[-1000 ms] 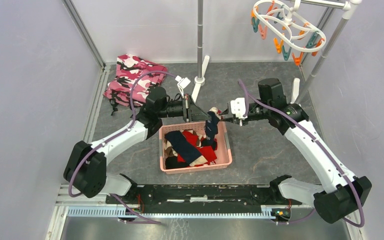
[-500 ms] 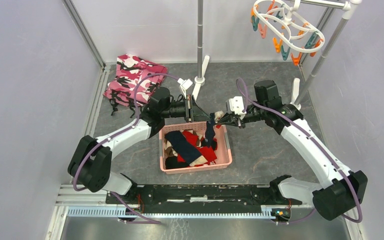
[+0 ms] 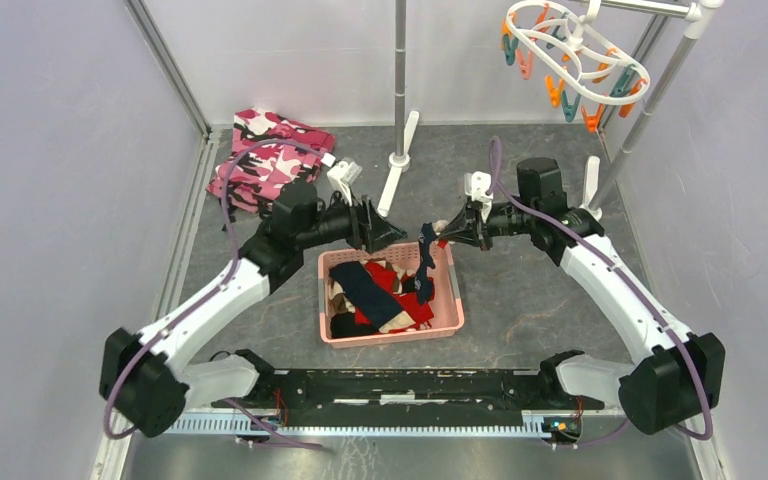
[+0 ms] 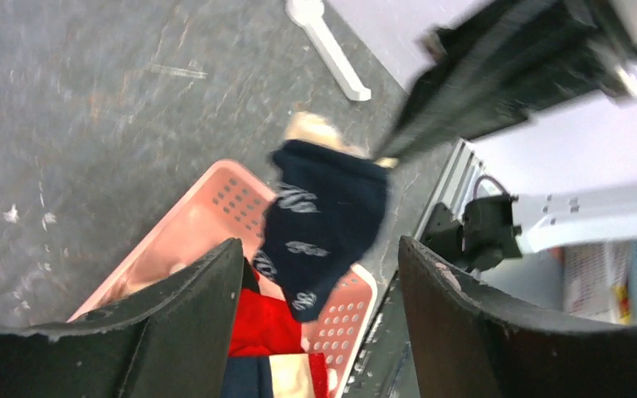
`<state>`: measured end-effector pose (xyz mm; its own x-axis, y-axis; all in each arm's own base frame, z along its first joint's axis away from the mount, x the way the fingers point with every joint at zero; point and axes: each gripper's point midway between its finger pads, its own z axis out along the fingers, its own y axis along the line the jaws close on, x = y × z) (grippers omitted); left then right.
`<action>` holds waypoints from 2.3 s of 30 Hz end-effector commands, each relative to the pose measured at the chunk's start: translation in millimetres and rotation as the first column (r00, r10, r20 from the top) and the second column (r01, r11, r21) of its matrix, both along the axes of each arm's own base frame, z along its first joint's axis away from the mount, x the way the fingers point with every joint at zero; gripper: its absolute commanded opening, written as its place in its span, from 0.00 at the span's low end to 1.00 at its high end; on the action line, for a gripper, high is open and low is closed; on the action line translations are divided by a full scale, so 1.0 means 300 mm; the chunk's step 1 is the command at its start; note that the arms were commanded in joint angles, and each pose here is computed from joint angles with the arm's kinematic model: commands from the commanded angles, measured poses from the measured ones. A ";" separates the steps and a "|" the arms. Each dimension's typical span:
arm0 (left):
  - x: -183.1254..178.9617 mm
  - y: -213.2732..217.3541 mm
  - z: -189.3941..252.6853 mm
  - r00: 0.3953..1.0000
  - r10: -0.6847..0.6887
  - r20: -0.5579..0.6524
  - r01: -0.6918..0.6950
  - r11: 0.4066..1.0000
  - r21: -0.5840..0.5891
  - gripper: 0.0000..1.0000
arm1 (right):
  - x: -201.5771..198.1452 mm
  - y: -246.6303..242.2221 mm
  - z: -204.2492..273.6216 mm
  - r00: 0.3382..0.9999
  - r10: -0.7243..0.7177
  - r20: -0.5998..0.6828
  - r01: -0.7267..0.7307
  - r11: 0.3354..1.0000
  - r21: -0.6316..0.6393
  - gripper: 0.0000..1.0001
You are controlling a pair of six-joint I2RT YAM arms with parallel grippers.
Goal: Clip the socks to the hanger
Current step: Pick up the sock from the bin.
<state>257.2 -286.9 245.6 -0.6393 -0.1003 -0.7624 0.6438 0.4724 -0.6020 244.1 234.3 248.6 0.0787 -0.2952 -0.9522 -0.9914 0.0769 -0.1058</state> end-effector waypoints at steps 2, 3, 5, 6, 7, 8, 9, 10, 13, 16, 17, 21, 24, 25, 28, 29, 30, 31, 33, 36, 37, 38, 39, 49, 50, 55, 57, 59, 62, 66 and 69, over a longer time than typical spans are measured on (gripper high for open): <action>-0.095 -0.054 0.081 0.897 -0.063 0.437 0.001 0.990 0.141 0.75 | 0.006 0.023 0.008 0.998 0.006 -0.058 -0.003 0.999 0.044 0.00; -0.108 -0.070 0.073 0.873 -0.083 0.481 -0.001 0.985 0.172 0.75 | 0.006 0.022 0.003 0.998 0.005 -0.063 -0.002 0.999 0.043 0.00; -0.110 -0.087 0.046 0.830 -0.112 0.547 -0.023 0.972 0.234 0.75 | 0.005 0.021 0.002 0.998 0.007 -0.062 -0.004 0.999 0.045 0.00; -0.100 -0.088 0.028 0.807 -0.123 0.577 -0.047 0.961 0.272 0.76 | 0.004 0.021 0.004 0.998 0.008 -0.058 -0.006 0.999 0.047 0.00; -0.087 -0.088 0.012 0.790 -0.130 0.599 -0.074 0.950 0.303 0.76 | 0.001 0.021 0.005 0.998 0.011 -0.055 -0.009 0.999 0.048 0.00; -0.076 -0.088 -0.002 0.772 -0.142 0.619 -0.095 0.938 0.333 0.76 | -0.001 0.020 0.003 0.998 0.012 -0.055 -0.009 0.999 0.047 0.00; -0.065 -0.089 -0.013 0.759 -0.151 0.633 -0.113 0.927 0.357 0.77 | -0.002 0.021 0.002 0.998 0.014 -0.054 -0.011 0.999 0.048 0.00; -0.063 -0.097 -0.017 0.747 -0.164 0.644 -0.116 0.922 0.369 0.77 | -0.003 0.020 0.002 0.998 0.016 -0.053 -0.013 0.999 0.049 0.01; -0.039 -0.115 -0.011 0.730 -0.153 0.666 -0.143 0.919 0.368 0.76 | -0.005 0.020 -0.003 0.998 0.021 -0.054 -0.019 0.999 0.047 0.01; -0.015 -0.132 -0.009 0.722 -0.127 0.680 -0.175 0.917 0.357 0.73 | -0.009 0.020 -0.005 0.998 0.028 -0.055 -0.025 0.999 0.047 0.01; -0.008 -0.135 -0.011 0.723 -0.116 0.681 -0.186 0.917 0.354 0.73 | -0.010 0.020 -0.005 0.998 0.029 -0.055 -0.026 0.999 0.047 0.01; -0.017 -0.173 -0.015 0.732 -0.118 0.671 -0.150 0.933 0.328 0.72 | -0.007 0.020 -0.011 0.998 0.028 -0.056 -0.026 0.999 0.043 0.01; -0.035 -0.196 -0.010 0.740 -0.128 0.660 -0.110 0.945 0.308 0.72 | -0.005 0.020 -0.020 0.998 0.029 -0.062 -0.027 0.999 0.039 0.01; -0.044 -0.202 -0.003 0.739 -0.133 0.661 -0.095 0.950 0.297 0.72 | -0.004 0.020 -0.023 0.998 0.030 -0.064 -0.027 0.999 0.037 0.01; -0.067 -0.206 0.015 0.735 -0.137 0.664 -0.065 0.961 0.270 0.72 | -0.002 0.019 -0.028 0.998 0.029 -0.063 -0.027 0.999 0.033 0.01; -0.072 -0.203 0.019 0.736 -0.135 0.664 -0.061 0.963 0.263 0.72 | -0.002 0.019 -0.027 0.998 0.028 -0.058 -0.026 0.999 0.032 0.01; -0.080 -0.202 0.024 0.736 -0.135 0.664 -0.054 0.965 0.256 0.73 | -0.002 0.018 -0.027 0.998 0.028 -0.057 -0.026 0.999 0.031 0.01; -0.089 -0.202 0.029 0.735 -0.137 0.664 -0.043 0.968 0.247 0.73 | -0.002 0.018 -0.029 0.998 0.027 -0.056 -0.026 0.999 0.028 0.01; -0.108 -0.201 0.051 0.733 -0.124 0.669 -0.024 0.978 0.208 0.74 | 0.000 0.017 -0.031 0.998 0.027 -0.055 -0.026 0.999 0.027 0.01; -0.115 -0.198 0.072 0.738 -0.086 0.669 -0.027 0.987 0.156 0.76 | -0.001 0.017 -0.034 0.998 0.031 -0.055 -0.029 0.999 0.026 0.01; -0.106 -0.197 0.070 0.747 -0.071 0.661 -0.041 0.987 0.152 0.76 | -0.001 0.017 -0.033 0.998 0.032 -0.053 -0.031 0.999 0.027 0.01; -0.097 -0.198 0.066 0.756 -0.058 0.652 -0.055 0.987 0.150 0.75 | -0.003 0.018 -0.033 0.998 0.035 -0.054 -0.033 0.999 0.027 0.01; -0.089 -0.200 0.059 0.768 -0.044 0.639 -0.067 0.987 0.148 0.74 | -0.004 0.018 -0.032 0.998 0.036 -0.052 -0.034 0.999 0.028 0.01; -0.040 -0.203 -0.065 0.812 -0.052 0.581 -0.118 0.960 0.252 0.09 | -0.004 0.014 -0.040 0.998 0.036 -0.042 -0.036 0.999 0.017 0.03; -0.035 -0.190 -0.069 0.810 -0.046 0.584 -0.134 0.956 0.261 0.03 | -0.004 0.014 -0.042 0.998 0.038 -0.041 -0.037 0.999 0.015 0.03; -0.038 -0.132 -0.077 0.836 0.009 0.549 -0.158 0.961 0.226 0.02 | 0.010 0.003 -0.064 0.999 0.029 -0.014 -0.029 0.999 -0.022 0.36; -0.045 -0.118 -0.064 0.885 0.023 0.464 -0.105 0.983 0.152 0.02 | 0.029 -0.014 -0.064 0.999 0.011 0.032 -0.009 0.998 -0.068 0.53; -0.044 -0.092 -0.055 0.944 0.029 0.329 -0.046 0.998 0.043 0.02 | 0.038 -0.035 -0.052 0.996 0.010 0.089 0.000 0.994 -0.108 0.66; -0.059 -0.055 -0.039 0.994 0.002 0.114 0.014 0.990 -0.138 0.02 | 0.015 -0.052 -0.033 0.987 0.039 0.157 -0.022 0.994 -0.110 0.81; -0.093 -0.063 -0.026 0.998 -0.057 0.022 0.060 0.970 -0.236 0.02 | -0.033 -0.031 -0.033 0.979 0.098 0.180 -0.091 0.995 -0.049 0.89; -0.108 -0.078 0.008 0.996 -0.092 0.006 0.089 0.950 -0.300 0.02 | -0.020 -0.015 -0.055 0.985 0.083 0.152 -0.080 0.996 -0.027 0.89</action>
